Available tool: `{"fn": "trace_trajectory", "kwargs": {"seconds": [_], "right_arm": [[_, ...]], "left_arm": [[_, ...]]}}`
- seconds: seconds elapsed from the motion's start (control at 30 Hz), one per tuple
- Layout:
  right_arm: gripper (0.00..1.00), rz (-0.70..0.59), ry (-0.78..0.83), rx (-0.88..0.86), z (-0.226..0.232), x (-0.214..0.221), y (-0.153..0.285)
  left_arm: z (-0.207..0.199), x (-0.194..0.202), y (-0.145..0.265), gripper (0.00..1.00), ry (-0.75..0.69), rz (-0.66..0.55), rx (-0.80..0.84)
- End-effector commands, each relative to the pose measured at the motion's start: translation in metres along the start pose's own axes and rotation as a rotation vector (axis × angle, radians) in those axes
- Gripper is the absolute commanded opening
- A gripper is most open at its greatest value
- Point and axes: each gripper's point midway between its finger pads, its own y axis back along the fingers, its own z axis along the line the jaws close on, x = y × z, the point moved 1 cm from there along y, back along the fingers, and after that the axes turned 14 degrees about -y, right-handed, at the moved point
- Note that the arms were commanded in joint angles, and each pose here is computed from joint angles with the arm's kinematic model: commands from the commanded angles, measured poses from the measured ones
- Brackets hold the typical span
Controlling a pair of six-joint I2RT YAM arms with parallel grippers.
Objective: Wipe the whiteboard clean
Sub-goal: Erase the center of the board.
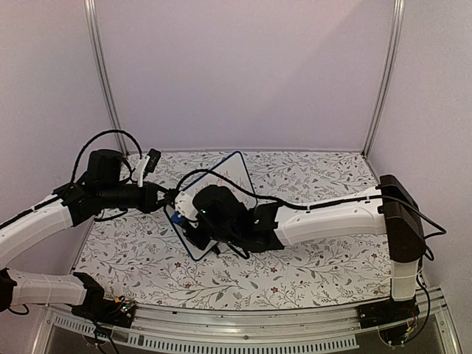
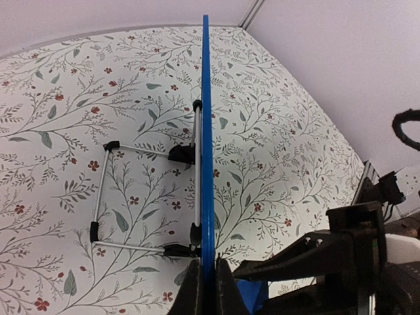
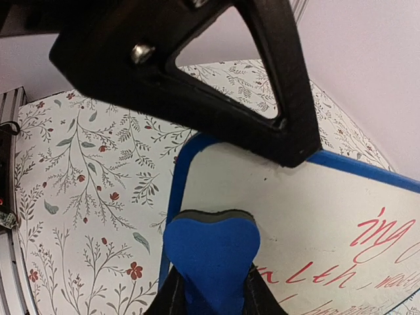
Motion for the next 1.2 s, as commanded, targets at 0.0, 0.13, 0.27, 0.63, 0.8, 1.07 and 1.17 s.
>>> {"fn": "trace_trajectory", "kwargs": {"seconds": [0.0,0.13,0.27,0.63,0.8,1.07,1.17], "right_arm": [[0.15,0.074,0.010,0.033,-0.005,0.037,-0.007],[0.15,0.089,0.009,0.044,-0.008,0.045,-0.006],[0.15,0.066,-0.008,0.036,-0.008,0.035,-0.007],[0.15,-0.053,-0.091,0.025,-0.046,-0.027,0.021],[0.15,-0.057,-0.117,0.087,-0.092,-0.024,0.033],[0.15,-0.116,-0.131,0.122,-0.136,-0.050,0.033],[0.15,-0.101,-0.118,0.093,-0.130,-0.048,0.022]], "left_arm": [[-0.010,0.003,-0.004,0.00,-0.012,0.011,0.051],[-0.010,0.003,-0.004,0.00,-0.012,0.011,0.052],[-0.010,0.003,-0.004,0.00,-0.011,0.012,0.052],[-0.009,0.002,-0.001,0.00,-0.015,0.005,0.043],[-0.010,0.001,-0.001,0.01,-0.016,0.000,0.051],[-0.011,0.001,-0.002,0.00,-0.015,0.001,0.055],[-0.011,0.001,-0.001,0.00,-0.015,0.001,0.052]]}}
